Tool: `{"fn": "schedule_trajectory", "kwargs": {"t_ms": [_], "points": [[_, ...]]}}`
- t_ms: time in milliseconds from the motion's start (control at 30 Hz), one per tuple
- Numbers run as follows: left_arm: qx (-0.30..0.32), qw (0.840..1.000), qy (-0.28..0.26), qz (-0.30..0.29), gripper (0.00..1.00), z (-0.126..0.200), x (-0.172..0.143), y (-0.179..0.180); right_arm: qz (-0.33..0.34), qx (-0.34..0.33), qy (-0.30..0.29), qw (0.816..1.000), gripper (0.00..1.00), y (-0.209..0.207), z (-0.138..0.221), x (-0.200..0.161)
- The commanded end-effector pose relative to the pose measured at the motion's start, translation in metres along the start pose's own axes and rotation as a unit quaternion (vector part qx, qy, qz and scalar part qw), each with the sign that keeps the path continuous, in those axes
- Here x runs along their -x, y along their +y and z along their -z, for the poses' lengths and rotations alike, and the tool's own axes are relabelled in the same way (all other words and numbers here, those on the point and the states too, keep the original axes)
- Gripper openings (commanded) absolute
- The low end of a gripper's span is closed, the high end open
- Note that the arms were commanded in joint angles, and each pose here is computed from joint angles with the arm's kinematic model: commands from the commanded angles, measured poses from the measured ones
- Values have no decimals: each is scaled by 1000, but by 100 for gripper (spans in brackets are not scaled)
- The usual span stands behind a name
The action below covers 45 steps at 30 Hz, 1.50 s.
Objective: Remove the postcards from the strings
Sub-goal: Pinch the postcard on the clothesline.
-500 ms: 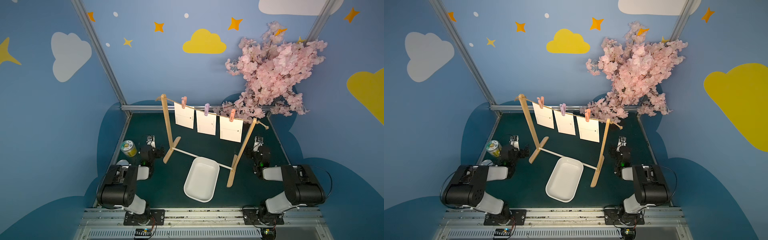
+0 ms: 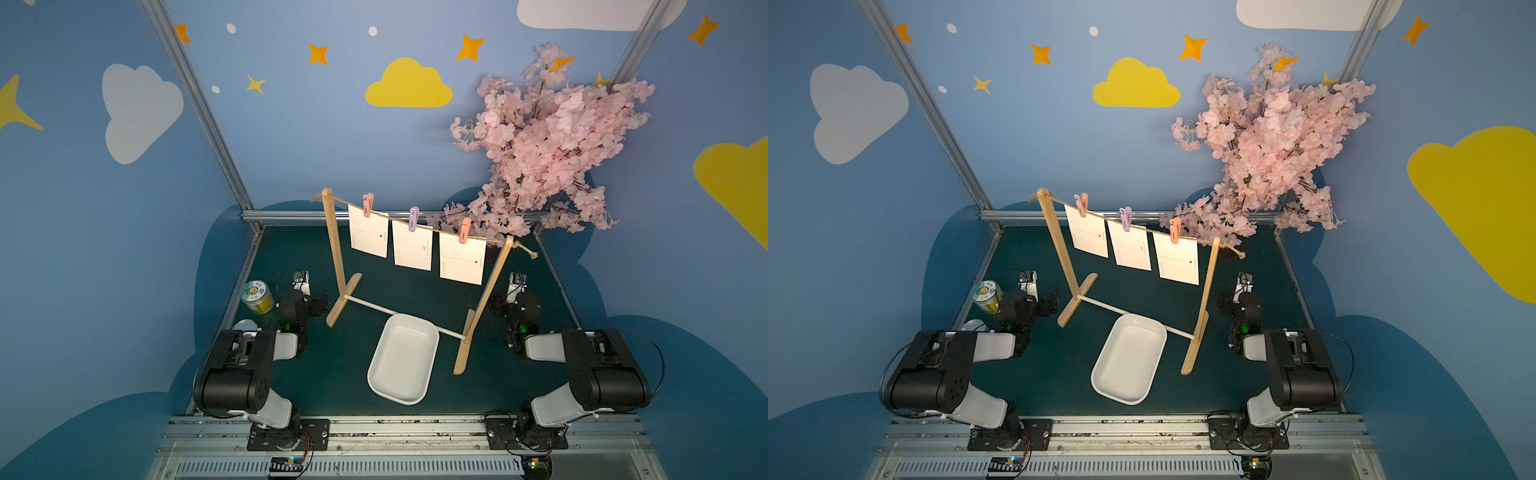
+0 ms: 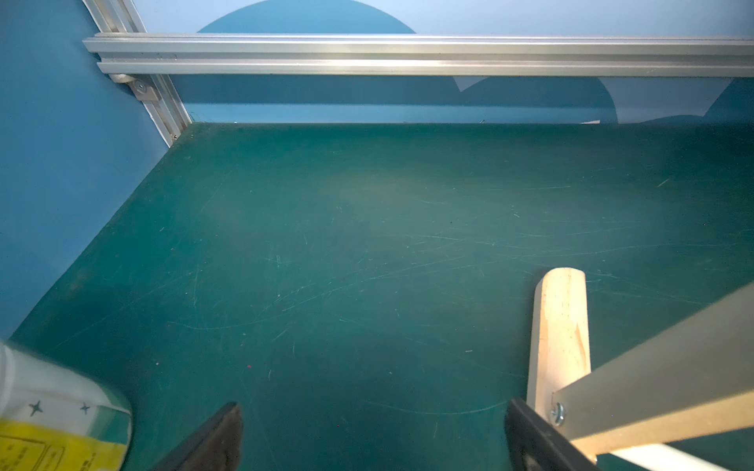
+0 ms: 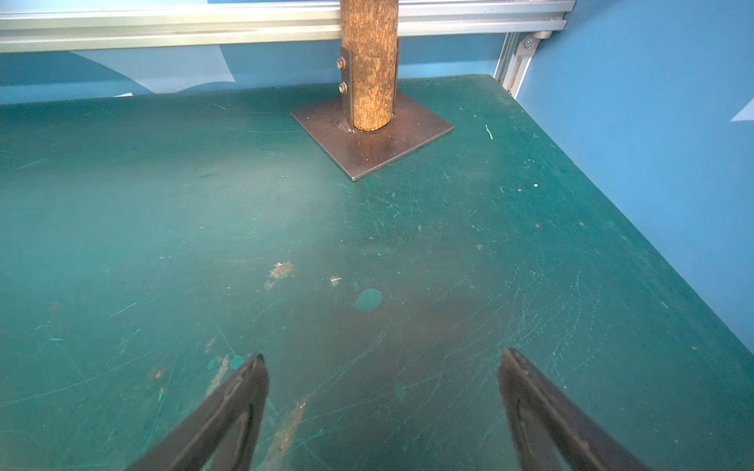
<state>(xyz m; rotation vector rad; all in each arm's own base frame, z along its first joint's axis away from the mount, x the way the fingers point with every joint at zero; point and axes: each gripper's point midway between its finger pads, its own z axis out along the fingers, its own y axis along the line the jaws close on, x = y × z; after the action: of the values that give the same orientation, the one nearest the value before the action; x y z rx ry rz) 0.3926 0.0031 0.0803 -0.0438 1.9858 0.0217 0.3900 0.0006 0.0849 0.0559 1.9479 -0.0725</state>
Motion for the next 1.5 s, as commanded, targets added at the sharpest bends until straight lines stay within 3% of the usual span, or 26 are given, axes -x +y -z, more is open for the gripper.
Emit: {"fn": "schedule_trajectory", "kwargs": {"t_ms": [0, 367, 500, 567, 667, 767, 867, 1000, 1167, 1467], "points": [[-6, 1000, -2, 0, 100, -1, 2, -1, -1, 3, -11, 1000, 94, 1, 0, 8], [-10, 1000, -1, 2, 99, -1, 2, -1, 0, 4, -10, 1000, 93, 2, 0, 8], [-3, 1000, -5, 3, 99, -1, 4, 1, -1, 2, -12, 1000, 84, 1, 1, 8], [35, 999, -8, 19, 99, 2, 8, 14, 2, -3, -23, 1000, 75, 0, 1, 18], [49, 998, -5, 24, 93, 14, 25, 19, -6, -48, 32, 998, 62, -12, 4, 29], [65, 997, 9, 51, 86, 30, 43, 24, -52, -109, 49, 991, 62, -37, 15, 54], [58, 993, -9, 98, 85, 51, 59, 22, -76, -113, 50, 989, 63, -44, 29, 70], [13, 989, -36, 139, 81, 78, 86, 6, -105, -104, 51, 988, 63, -48, 45, 105], [-82, 989, -40, 120, 80, 108, 127, -42, -134, -79, 29, 987, 63, -45, 70, 145], [-239, 970, -18, 52, 79, 162, 175, -143, -131, 18, -27, 991, 64, -17, 123, 235]]}}
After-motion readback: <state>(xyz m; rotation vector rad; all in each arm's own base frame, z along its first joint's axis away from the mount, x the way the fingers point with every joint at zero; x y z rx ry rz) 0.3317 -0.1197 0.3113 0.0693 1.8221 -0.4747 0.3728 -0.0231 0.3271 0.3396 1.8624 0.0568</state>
